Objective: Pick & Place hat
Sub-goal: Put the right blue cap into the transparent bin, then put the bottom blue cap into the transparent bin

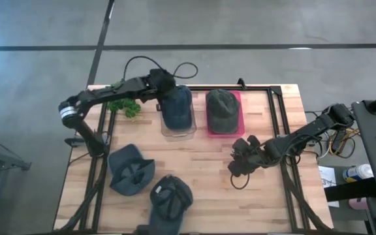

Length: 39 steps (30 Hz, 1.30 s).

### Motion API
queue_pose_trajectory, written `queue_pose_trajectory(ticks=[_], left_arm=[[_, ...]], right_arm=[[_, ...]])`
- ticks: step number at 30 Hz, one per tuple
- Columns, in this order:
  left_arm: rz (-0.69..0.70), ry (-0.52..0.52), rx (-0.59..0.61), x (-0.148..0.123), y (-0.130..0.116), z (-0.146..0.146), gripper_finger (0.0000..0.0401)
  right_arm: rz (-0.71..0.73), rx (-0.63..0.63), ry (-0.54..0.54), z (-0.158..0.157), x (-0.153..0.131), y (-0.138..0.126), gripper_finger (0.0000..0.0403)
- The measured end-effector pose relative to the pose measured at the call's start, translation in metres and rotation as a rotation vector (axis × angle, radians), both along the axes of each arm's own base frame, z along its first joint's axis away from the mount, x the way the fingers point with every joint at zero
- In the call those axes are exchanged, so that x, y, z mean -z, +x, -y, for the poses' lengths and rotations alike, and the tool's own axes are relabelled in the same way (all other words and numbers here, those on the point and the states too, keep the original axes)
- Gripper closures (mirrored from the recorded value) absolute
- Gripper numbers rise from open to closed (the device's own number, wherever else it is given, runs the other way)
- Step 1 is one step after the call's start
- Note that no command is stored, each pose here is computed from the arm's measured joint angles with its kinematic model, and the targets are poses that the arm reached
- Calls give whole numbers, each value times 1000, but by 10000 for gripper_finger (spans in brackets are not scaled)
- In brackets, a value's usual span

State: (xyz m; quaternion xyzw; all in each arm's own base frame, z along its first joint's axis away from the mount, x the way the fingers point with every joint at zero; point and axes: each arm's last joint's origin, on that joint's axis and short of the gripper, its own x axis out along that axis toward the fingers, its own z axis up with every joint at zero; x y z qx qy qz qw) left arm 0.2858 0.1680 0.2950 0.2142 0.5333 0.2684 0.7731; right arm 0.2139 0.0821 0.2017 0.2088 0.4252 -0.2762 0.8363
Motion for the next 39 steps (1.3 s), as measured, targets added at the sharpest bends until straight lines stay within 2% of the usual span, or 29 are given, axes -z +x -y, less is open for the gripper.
queue_pose_trajectory(ticks=[3, 6, 8, 12, 13, 16, 23, 27, 31, 34, 39], left_arm=[[73, 28, -85, -20, -7, 10, 337], [174, -12, -119, -41, -15, 31, 337], [285, -122, -68, -53, -19, 52, 337], [443, -491, 110, -67, -22, 102, 337], [442, -551, 134, -67, -22, 117, 337], [344, -637, 185, -60, -21, 160, 337], [118, -661, 223, -28, -16, 243, 337], [108, -729, 221, -9, -6, 284, 337], [45, -811, 320, 8, -2, 327, 337], [-4, -848, 379, 18, -4, 355, 337], [36, -947, 314, 33, 11, 382, 337]], right_arm=[[-13, -16, 25, -1, 0, 0, 331], [-35, -48, 59, -2, 1, -1, 326], [-47, -67, 89, -4, 1, -1, 324], [-37, -114, 133, -13, 0, -2, 325], [-23, -126, 139, -16, 0, -1, 326], [43, -164, 148, -23, -3, 1, 330], [131, -242, 141, -32, -4, 10, 333], [129, -278, 172, -40, 5, 18, 327], [144, -333, 243, -54, 16, 26, 323], [165, -326, 289, -65, 24, 30, 326], [154, -236, 366, -79, 36, 29, 332]])
